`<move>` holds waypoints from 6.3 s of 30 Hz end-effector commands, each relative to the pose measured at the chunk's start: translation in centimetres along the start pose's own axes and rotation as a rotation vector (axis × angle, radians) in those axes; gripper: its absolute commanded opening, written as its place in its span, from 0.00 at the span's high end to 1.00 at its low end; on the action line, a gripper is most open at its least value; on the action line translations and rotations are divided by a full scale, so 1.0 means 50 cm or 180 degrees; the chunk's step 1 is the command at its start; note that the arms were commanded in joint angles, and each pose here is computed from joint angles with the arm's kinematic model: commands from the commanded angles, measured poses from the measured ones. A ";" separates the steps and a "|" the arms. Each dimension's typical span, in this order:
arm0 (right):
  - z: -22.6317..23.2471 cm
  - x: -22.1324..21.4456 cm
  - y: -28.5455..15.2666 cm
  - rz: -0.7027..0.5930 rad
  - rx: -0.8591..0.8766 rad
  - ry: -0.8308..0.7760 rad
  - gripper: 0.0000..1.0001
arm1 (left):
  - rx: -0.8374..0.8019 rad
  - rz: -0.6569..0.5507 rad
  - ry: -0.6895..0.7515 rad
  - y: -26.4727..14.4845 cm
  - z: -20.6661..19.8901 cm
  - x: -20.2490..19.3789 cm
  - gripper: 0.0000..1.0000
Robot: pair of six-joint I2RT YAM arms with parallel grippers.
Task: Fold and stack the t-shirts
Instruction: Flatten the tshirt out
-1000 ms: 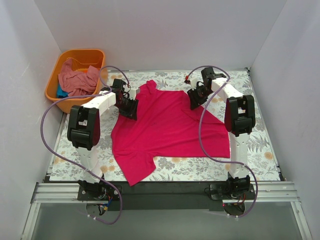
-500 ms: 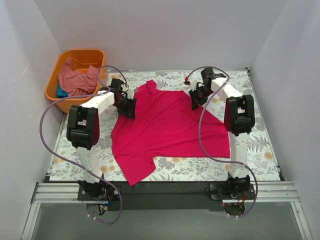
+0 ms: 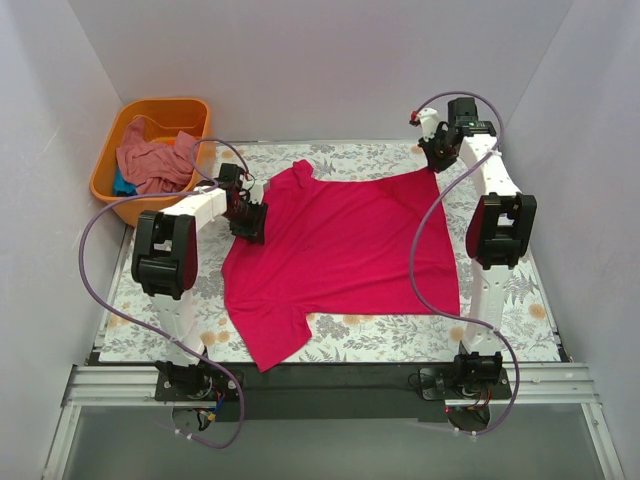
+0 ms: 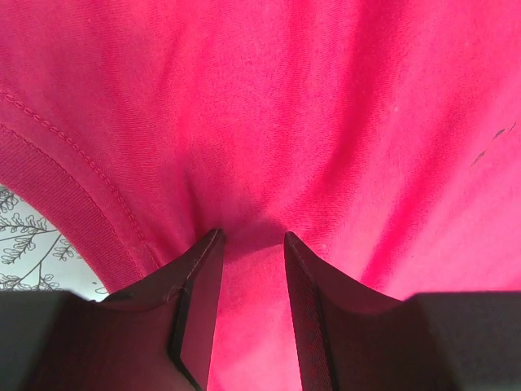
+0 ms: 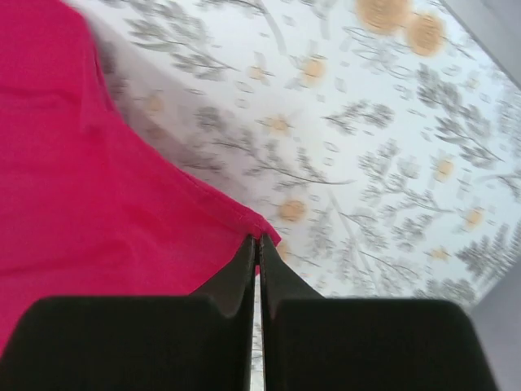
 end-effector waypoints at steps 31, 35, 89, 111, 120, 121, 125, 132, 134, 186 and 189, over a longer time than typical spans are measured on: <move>0.094 -0.029 -0.034 0.0276 -0.0013 -0.0361 0.42 | -0.0066 -0.0484 0.0352 -0.075 -0.020 0.084 0.64; 0.218 -0.087 -0.030 0.0484 0.0544 -0.0341 0.48 | -0.0035 -0.0401 0.0347 -0.044 -0.007 0.085 0.65; 0.158 -0.072 -0.004 0.0256 0.0718 0.0126 0.64 | -0.0338 -0.1034 -0.0008 0.076 -0.012 0.360 0.55; 0.092 -0.239 0.097 0.0933 0.0224 0.0576 0.64 | 0.0413 -0.1290 -0.0007 0.052 0.085 0.376 1.00; 0.106 -0.228 0.080 0.0835 0.0324 0.0535 0.64 | 0.0762 -0.1458 0.0034 0.023 0.119 0.368 1.00; 0.107 -0.228 0.079 0.0835 0.0331 0.0531 0.64 | 0.0634 -0.1443 0.0083 0.026 0.106 0.368 1.00; 0.105 -0.218 0.066 0.0784 0.0325 0.0480 0.64 | 0.0458 -0.1472 0.0147 0.020 0.084 0.375 1.00; 0.117 -0.210 0.063 0.0733 0.0416 0.0461 0.63 | 0.0270 -0.1743 0.0171 -0.009 0.058 0.434 0.65; 0.117 -0.207 0.063 0.0726 0.0418 0.0461 0.63 | 0.0217 -0.1818 0.0114 -0.015 0.051 0.450 0.61; 0.107 -0.216 0.077 0.0789 0.0395 0.0426 0.63 | 0.0120 -0.1400 0.0880 0.074 0.037 0.440 0.72; 0.108 -0.217 0.078 0.0792 0.0398 0.0427 0.63 | 0.0090 -0.1441 0.0889 0.071 0.032 0.446 0.71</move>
Point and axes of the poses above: each gripper's point midway between its finger pads, its own y axis out along the fingers, its own z axis along the line the jaws close on, x = y × z, the point moved 2 cm from there along -y, back along the fingers, and after that the axes turned 9 degrees about -y, right-handed, at the moved point
